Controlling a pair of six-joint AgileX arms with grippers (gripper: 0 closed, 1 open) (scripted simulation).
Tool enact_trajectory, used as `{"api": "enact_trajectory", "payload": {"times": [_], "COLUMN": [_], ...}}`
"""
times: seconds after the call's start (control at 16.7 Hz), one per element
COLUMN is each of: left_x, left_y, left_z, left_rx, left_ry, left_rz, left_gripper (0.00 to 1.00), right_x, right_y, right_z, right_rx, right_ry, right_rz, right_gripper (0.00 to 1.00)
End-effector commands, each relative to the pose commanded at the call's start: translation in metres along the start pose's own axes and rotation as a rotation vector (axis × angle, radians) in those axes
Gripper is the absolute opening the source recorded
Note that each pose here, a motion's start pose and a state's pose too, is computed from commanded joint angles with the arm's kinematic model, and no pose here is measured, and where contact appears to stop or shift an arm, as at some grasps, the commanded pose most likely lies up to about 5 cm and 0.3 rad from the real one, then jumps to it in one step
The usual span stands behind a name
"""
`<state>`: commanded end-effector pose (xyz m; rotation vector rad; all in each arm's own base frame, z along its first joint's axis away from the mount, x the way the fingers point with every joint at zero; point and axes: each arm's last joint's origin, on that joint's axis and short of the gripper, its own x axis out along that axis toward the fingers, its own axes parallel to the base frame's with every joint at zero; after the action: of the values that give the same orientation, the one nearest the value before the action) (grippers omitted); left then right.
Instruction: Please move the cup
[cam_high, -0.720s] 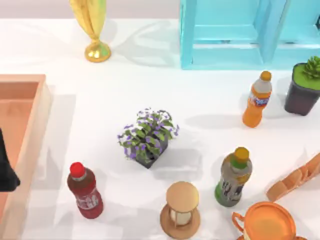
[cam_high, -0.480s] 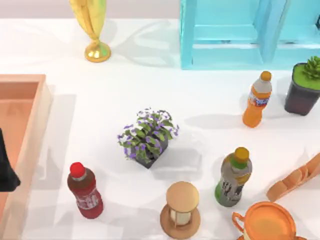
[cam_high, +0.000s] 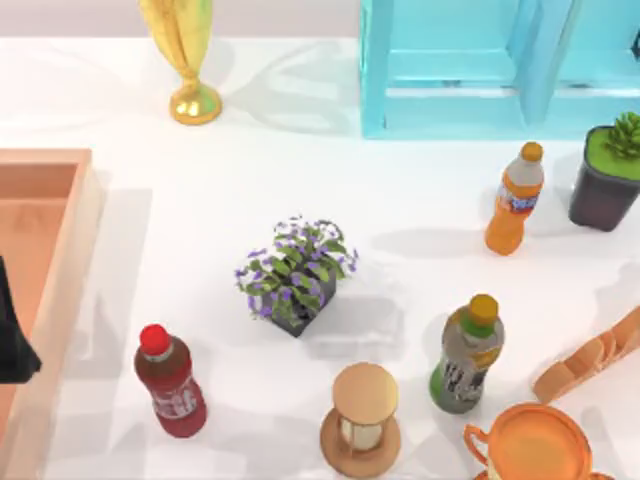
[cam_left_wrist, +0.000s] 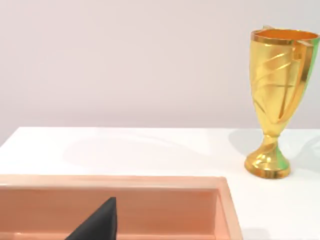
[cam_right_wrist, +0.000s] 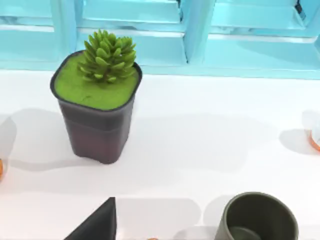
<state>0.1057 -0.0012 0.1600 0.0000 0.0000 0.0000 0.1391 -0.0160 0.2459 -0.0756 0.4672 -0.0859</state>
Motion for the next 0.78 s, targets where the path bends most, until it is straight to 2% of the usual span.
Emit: {"api": "enact_trajectory", "payload": {"times": [0.36, 0.54, 0.78], "left_x": [0.0, 0.0, 0.0], "left_y": [0.0, 0.0, 0.0], "left_z": [0.0, 0.0, 0.0], "left_rx": [0.0, 0.0, 0.0], "left_ry": [0.0, 0.0, 0.0], "left_rz": [0.0, 0.0, 0.0], "left_gripper": [1.0, 1.0, 1.0], "right_x": [0.074, 0.118, 0.167], "right_y": [-0.031, -0.051, -0.075], "right_z": [0.066, 0.079, 0.084], "right_rx": [-0.038, -0.036, -0.017], "right_ry": [0.557, 0.786, 0.995], "right_rz": [-0.002, 0.026, 0.075], "right_gripper": [1.0, 1.0, 1.0]}}
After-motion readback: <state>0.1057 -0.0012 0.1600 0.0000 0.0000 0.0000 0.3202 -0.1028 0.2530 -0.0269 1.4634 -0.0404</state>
